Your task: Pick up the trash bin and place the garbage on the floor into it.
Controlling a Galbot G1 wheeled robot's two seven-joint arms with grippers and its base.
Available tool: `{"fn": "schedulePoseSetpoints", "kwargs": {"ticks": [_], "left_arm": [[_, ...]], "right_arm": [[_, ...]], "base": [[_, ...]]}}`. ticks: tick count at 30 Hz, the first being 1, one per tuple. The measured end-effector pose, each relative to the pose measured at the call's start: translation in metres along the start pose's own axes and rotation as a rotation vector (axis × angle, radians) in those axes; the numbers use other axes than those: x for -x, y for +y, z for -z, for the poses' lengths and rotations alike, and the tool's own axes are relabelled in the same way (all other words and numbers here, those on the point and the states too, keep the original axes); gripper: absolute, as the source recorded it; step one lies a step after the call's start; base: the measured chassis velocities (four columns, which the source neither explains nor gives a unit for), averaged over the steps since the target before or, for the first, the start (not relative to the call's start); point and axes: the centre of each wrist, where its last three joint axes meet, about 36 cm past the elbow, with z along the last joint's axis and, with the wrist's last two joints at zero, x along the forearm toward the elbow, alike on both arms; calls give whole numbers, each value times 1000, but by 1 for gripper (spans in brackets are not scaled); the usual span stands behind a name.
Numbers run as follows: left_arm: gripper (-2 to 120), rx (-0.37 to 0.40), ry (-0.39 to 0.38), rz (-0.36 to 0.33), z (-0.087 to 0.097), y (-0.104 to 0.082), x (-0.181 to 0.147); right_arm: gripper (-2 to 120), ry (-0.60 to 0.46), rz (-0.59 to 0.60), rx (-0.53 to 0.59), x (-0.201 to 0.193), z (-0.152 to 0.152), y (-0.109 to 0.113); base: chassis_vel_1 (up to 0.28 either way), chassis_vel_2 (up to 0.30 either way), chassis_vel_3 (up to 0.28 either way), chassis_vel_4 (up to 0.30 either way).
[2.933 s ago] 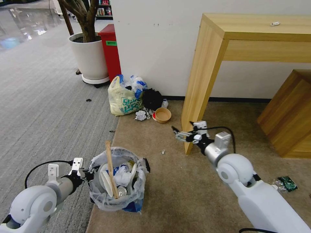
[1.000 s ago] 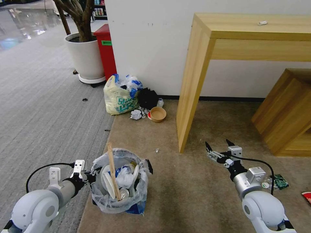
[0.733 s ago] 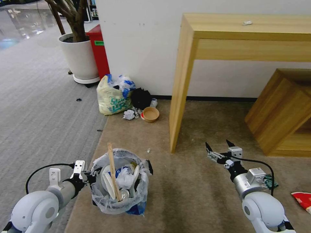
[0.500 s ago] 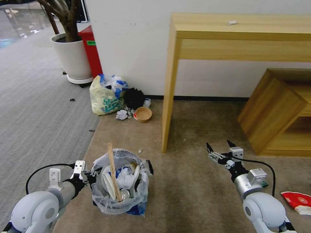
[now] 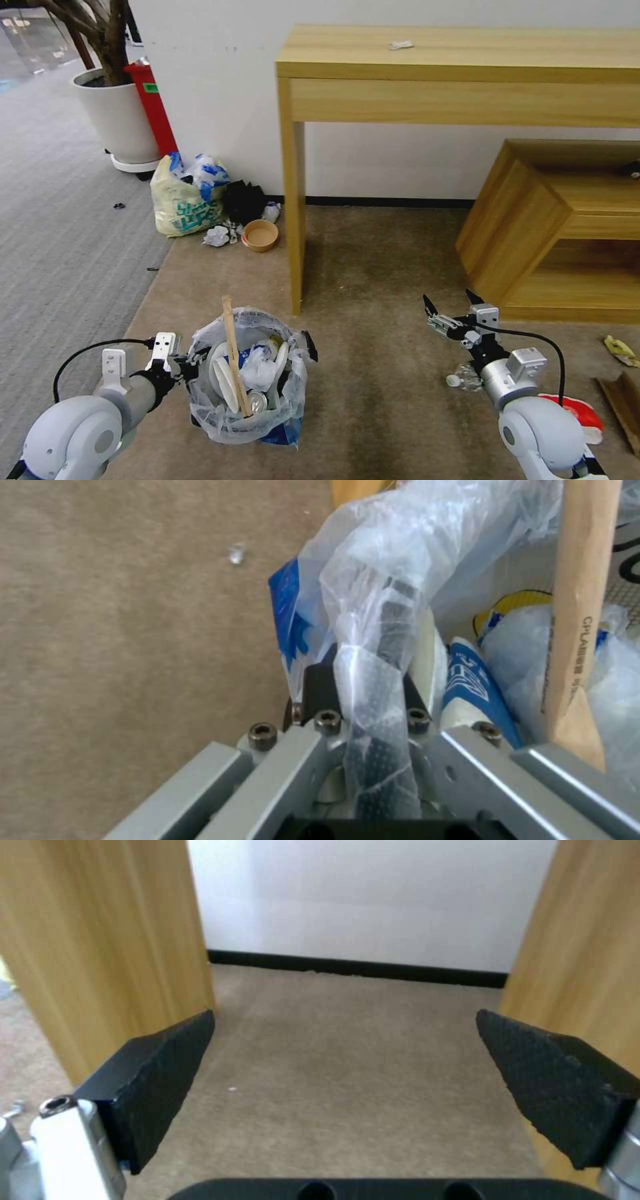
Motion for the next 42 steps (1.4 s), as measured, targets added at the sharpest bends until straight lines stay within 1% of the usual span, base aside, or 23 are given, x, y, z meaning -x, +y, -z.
{"fn": "schedulePoseSetpoints", "kwargs": {"ticks": [20,25,27,29,31,33,35,36,39,40,42], "left_arm": [[0,-4,-1,-1,0,1,2],[0,-6,-1,-3,-1,1,2],[0,-6,1,-1,-2,0,2],[0,-6,1,-1,-2,0,2],[0,-5,2,1,-3,0,2],[0,-5,2,1,-3,1,2],[0,-5,1,2,-2,1,2],[0,-5,1,2,-2,1,2],[0,-6,0,2,-3,1,2],[0,-6,0,2,-3,1,2],[0,-8,1,2,-4,0,2]], "right_arm": [[100,26,-3,-2,0,-9,-3],[100,60,-11,2,3,-15,-11],[100,102,-15,26,4,-20,-20],[100,112,-16,33,5,-20,-22],[100,175,-24,59,4,-27,-34],[100,182,-26,59,4,-28,-35],[100,255,-48,55,2,-41,-49],[100,255,-48,55,2,-41,-49],[100,328,-78,54,1,-61,-62],[100,328,-78,54,1,-61,-62],[100,365,-88,53,4,-76,-70]], "base": [[-197,-194,190,193],[-86,-83,82,76],[0,0,0,0],[0,0,0,0],[0,0,0,0],[0,0,0,0],[0,0,0,0],[0,0,0,0],[0,0,0,0],[0,0,0,0],[0,0,0,0]]}}
